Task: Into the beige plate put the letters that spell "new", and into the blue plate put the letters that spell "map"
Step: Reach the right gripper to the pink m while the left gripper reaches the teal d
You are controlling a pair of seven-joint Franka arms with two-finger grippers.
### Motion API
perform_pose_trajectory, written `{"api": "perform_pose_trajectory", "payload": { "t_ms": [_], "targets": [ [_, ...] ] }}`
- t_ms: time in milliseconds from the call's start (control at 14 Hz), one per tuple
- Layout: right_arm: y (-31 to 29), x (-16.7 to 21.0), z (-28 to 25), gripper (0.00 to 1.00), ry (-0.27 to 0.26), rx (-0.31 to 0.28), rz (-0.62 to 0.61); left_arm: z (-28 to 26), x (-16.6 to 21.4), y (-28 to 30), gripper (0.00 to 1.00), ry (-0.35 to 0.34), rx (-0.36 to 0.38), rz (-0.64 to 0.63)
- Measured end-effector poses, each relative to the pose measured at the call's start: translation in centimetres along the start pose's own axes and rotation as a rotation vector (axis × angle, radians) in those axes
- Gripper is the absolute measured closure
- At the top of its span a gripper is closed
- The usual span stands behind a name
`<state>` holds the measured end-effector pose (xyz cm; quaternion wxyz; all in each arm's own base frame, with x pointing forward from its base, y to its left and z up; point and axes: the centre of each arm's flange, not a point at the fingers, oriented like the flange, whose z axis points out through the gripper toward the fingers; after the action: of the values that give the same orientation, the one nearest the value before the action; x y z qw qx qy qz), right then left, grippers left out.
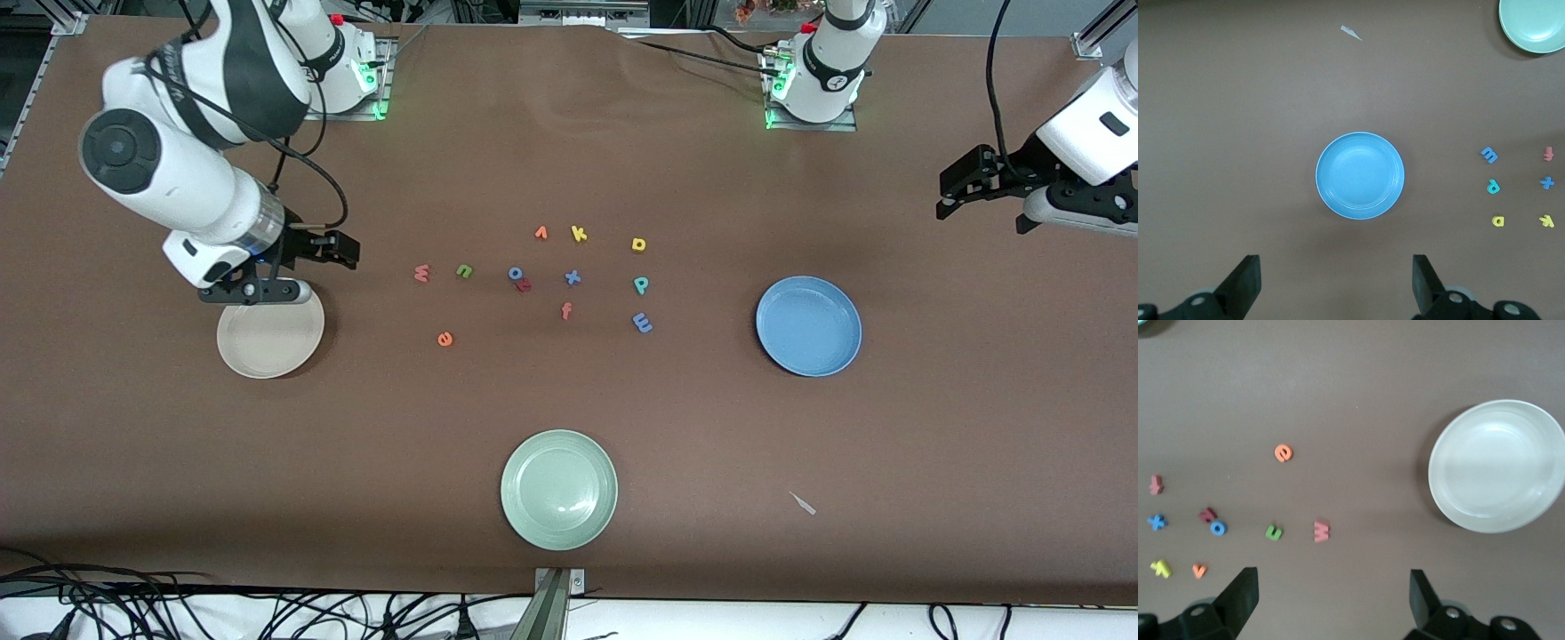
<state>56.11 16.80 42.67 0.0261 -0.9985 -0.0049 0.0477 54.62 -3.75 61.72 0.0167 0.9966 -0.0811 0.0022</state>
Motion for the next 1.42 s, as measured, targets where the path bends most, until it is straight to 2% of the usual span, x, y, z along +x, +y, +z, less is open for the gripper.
{"api": "perform_pose_trajectory", "payload": {
  "t_ms": [142,356,641,855,1068,1282,1425],
  "targets": [
    [-0.4,-0.8,4.4,0.00,0.039,0.008,0.009,0.9,0.3,1.9,0.00,-0.028,-0.002,0.034],
    [-1.6,-3.0,10.6,0.00,0.068,0.017,0.072,4.8,1.9,7.1,0.00,-0.101,-0.008,0.124],
    [-4.0,-5.2,15.7,0.00,0.061,0.021,0.150,11.6,4.5,11.2,0.00,-0.175,-0.026,0.176],
    [-5.2,-5.7,18.3,0.00,0.045,0.018,0.171,16.7,5.7,15.2,0.00,-0.213,-0.048,0.081],
    [-5.0,-5.5,20.7,0.00,0.040,0.020,0.178,22.8,5.9,22.1,0.00,-0.238,-0.055,-0.040],
    [-4.7,-5.7,22.6,0.00,0.021,0.012,0.185,31.2,5.2,28.4,0.00,-0.247,-0.071,-0.042],
    [-4.4,-5.9,23.9,0.00,0.000,0.003,0.203,36.1,3.5,31.7,0.00,-0.221,-0.081,-0.070]
  ]
}}
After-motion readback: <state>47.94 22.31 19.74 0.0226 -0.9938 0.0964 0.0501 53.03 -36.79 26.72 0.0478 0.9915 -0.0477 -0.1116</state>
